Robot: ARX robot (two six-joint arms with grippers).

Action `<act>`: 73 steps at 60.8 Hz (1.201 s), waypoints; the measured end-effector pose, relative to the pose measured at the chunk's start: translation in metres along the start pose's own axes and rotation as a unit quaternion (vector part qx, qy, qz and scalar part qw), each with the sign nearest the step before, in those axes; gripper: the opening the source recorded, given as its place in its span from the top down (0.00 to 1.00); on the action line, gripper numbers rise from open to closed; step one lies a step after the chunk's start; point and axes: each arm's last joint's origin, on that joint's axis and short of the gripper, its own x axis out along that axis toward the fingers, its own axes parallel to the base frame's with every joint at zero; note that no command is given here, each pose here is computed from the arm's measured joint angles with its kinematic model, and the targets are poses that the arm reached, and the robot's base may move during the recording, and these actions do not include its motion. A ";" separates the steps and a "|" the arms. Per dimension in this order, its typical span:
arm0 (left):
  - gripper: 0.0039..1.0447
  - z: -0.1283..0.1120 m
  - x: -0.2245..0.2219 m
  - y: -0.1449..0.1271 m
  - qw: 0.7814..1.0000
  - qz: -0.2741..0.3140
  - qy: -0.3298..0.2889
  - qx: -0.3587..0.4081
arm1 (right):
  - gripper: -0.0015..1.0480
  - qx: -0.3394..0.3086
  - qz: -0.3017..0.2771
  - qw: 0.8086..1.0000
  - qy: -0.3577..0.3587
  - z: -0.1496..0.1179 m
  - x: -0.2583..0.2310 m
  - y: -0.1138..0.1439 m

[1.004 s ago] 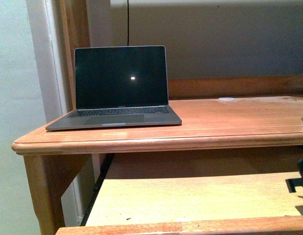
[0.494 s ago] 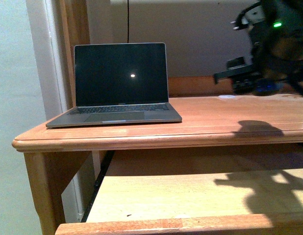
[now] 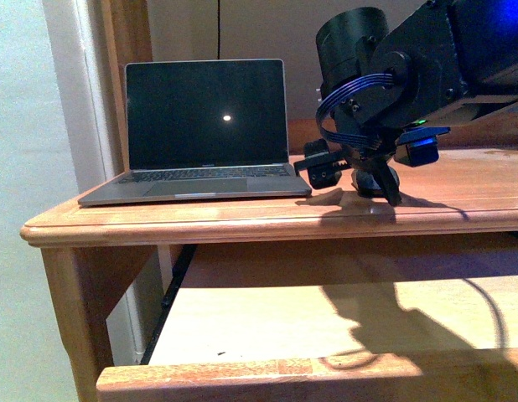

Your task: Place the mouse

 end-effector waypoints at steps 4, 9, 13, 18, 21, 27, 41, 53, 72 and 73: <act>0.42 0.000 0.000 0.000 1.000 0.000 0.000 0.000 | 0.10 0.024 0.030 0.999 -0.017 0.002 -0.007 -0.008; 0.29 0.000 0.000 0.000 1.000 0.000 0.000 0.000 | 0.07 0.051 0.058 0.996 -0.038 0.005 -0.016 -0.025; 0.18 0.000 0.000 0.000 1.000 0.000 0.000 0.000 | 0.07 0.081 0.085 0.991 -0.059 0.009 -0.031 -0.053; 0.06 0.000 0.000 0.000 1.000 0.000 0.000 0.000 | 0.07 0.101 0.111 0.985 -0.084 0.011 -0.050 -0.088; 0.07 0.000 0.000 0.000 1.000 0.000 0.000 0.000 | 0.07 0.110 0.141 0.977 -0.112 0.005 -0.074 -0.125; 0.07 0.000 0.000 0.000 1.000 0.000 0.000 0.000 | 0.07 0.090 0.193 0.968 -0.136 -0.029 -0.111 -0.173; 0.07 0.000 0.000 0.000 1.000 0.000 0.000 0.000 | 0.07 0.011 0.241 0.968 -0.064 -0.150 -0.151 -0.219; 0.07 0.000 0.000 0.000 1.000 0.000 0.000 0.000 | 0.07 -0.027 0.259 0.965 -0.007 -0.213 -0.166 -0.216; 0.07 0.000 0.000 0.000 1.000 0.000 0.000 0.000 | 0.07 -0.060 0.262 0.963 0.002 -0.232 -0.162 -0.190; 0.07 0.000 0.000 0.000 1.000 0.000 0.000 0.000 | 0.07 -0.062 0.263 0.963 0.003 -0.233 -0.161 -0.188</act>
